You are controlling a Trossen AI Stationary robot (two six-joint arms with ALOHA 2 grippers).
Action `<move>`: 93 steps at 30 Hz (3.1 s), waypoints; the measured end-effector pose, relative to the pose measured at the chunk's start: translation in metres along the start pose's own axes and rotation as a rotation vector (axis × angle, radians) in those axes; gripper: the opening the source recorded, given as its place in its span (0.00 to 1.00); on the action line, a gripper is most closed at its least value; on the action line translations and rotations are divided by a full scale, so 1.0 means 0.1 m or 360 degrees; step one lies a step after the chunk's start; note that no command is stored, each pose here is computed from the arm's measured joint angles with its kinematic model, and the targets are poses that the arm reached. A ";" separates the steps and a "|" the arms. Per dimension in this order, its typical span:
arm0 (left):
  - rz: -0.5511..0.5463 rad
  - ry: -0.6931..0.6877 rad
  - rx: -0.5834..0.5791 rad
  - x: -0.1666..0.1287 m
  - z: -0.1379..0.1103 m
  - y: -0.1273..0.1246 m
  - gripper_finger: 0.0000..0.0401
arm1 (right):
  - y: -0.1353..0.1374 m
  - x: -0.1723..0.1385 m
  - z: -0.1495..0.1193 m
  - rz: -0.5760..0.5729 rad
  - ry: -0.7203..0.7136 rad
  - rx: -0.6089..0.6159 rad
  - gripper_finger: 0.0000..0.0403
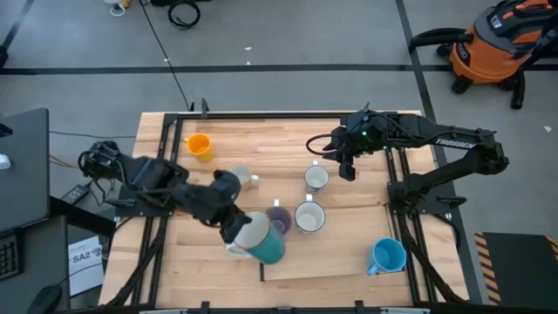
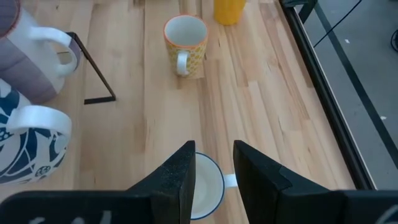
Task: Place coffee mugs
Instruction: Put the green blue mug on the shelf
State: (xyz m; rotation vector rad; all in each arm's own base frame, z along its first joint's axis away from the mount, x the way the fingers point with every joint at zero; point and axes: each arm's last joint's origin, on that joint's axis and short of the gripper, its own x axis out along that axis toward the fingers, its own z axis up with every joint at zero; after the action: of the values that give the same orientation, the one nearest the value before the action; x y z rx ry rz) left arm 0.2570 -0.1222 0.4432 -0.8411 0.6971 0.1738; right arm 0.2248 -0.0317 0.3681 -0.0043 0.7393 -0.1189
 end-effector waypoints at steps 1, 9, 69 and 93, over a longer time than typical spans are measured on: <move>0.0011 0.0014 -0.0001 0.03 -0.04 -0.01 0.07 | 0.00 0.00 0.00 0.0000 -0.0001 0.0000 0.28; -0.0076 0.0046 0.0011 0.27 -0.25 -0.22 0.07 | 0.00 0.00 0.01 -0.0001 -0.0010 0.0006 0.28; 0.0306 -0.0039 -0.0313 0.90 -0.48 -0.18 0.07 | 0.79 -0.49 0.14 0.0524 -0.0494 -0.0342 0.28; 0.0302 -0.0028 -0.0317 0.90 -0.48 -0.18 0.08 | 1.92 0.06 0.21 0.0870 -0.0648 -0.0701 0.28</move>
State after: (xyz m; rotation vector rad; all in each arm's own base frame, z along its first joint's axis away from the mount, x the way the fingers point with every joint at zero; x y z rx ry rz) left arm 0.3096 -0.1807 0.3758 -0.9620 0.7514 0.4263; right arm 0.2639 0.1571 0.3703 -0.2381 0.3273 0.5543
